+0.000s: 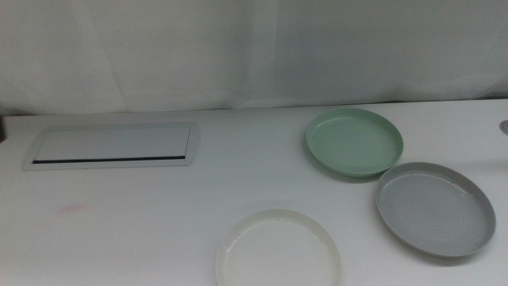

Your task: Stack the three bowls on top of each other.

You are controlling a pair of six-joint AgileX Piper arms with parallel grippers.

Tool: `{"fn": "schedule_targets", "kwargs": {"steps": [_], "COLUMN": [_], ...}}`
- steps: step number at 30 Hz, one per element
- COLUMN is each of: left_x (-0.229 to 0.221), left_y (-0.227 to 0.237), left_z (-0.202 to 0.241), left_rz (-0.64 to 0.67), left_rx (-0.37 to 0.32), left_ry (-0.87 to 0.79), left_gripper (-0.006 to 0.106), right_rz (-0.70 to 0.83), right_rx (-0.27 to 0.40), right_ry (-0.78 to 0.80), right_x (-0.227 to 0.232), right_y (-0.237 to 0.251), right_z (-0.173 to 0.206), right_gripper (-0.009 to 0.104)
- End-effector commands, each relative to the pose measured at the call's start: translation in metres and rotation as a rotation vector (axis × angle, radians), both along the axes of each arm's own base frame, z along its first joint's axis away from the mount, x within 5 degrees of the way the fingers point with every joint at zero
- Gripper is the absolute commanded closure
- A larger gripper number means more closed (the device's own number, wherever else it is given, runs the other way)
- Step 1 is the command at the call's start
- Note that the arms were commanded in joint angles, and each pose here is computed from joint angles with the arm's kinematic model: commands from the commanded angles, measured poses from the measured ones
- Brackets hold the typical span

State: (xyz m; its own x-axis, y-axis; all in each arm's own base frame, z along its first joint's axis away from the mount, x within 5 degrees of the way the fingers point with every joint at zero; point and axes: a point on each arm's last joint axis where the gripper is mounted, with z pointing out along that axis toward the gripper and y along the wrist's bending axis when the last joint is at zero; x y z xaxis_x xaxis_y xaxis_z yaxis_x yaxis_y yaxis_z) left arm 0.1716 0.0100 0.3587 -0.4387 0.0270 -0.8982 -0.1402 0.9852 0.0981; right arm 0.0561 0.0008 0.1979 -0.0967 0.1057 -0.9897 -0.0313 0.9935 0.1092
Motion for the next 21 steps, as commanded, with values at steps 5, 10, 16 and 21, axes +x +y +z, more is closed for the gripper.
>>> {"fn": "schedule_targets", "kwargs": {"steps": [5, 10, 16, 21], "left_x": [-0.08, -0.123, -0.127, -0.114], "left_y": [0.003, 0.0, -0.003, -0.009], "left_z": [0.004, -0.024, -0.091, -0.148], "left_rz": [0.011, -0.04, -0.071, -0.132], "left_rx": [-0.127, -0.204, -0.236, -0.227], "left_ry": [-0.269, -0.424, -0.425, -0.413], "left_gripper": [0.103, 0.103, 0.103, 0.103], "right_rz": [0.009, 0.009, 0.01, 0.011], "right_rx": [-0.009, -0.009, -0.009, -0.008], "right_ry": [-0.01, -0.011, -0.015, -0.017], "right_x": [-0.001, -0.001, -0.001, -0.001], "right_y": [0.001, 0.001, 0.001, 0.001], "right_z": [-0.01, -0.01, -0.009, -0.009], "right_gripper": [0.002, 0.002, 0.002, 0.002]}}
